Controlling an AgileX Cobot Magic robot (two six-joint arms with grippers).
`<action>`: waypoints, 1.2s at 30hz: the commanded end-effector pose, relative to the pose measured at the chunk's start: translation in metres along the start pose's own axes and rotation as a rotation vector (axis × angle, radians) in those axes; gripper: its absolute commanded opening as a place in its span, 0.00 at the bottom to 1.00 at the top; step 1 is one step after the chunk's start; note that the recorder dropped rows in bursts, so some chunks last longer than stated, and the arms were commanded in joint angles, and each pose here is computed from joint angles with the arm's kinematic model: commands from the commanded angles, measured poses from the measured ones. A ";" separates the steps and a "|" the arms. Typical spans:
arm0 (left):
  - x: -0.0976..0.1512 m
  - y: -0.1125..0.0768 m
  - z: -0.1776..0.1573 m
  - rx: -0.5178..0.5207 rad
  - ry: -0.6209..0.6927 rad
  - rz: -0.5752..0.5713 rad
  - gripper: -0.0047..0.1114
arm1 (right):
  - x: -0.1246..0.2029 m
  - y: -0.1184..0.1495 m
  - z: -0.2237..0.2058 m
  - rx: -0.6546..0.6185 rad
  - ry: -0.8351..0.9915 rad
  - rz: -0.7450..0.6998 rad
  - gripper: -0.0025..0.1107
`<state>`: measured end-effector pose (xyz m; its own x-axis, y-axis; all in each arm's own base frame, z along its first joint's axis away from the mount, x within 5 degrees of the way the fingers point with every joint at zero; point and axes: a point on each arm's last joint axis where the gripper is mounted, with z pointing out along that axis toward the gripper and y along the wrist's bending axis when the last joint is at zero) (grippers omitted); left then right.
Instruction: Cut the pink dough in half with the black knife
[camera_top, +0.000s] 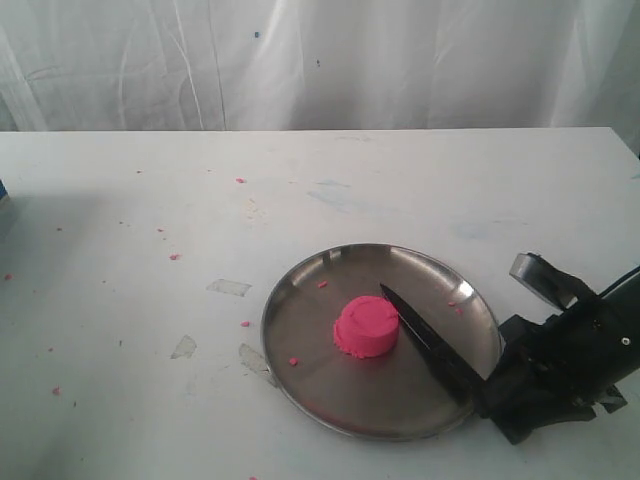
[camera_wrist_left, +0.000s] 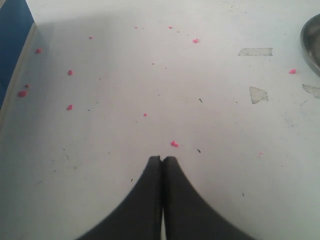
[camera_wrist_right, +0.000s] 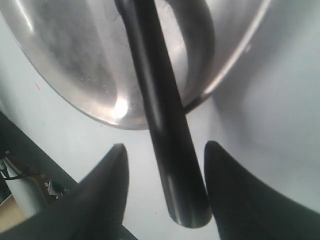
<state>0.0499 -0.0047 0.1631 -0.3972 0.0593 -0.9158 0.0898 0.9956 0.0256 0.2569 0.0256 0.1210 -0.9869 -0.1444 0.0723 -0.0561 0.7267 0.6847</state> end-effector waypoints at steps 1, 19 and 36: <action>0.001 -0.001 0.000 0.009 -0.001 -0.002 0.04 | 0.002 0.000 0.001 -0.002 0.016 -0.001 0.41; 0.001 -0.001 0.000 0.009 -0.001 -0.002 0.04 | 0.002 -0.002 0.003 0.005 0.017 0.007 0.25; 0.001 -0.001 0.000 0.009 -0.001 -0.002 0.04 | -0.001 0.002 0.001 -0.034 0.003 -0.002 0.02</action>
<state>0.0499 -0.0047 0.1631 -0.3972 0.0593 -0.9158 0.0898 0.9956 0.0256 0.2560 0.0268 0.1165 -0.9836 -0.1512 0.0979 -0.0404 0.7149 0.6981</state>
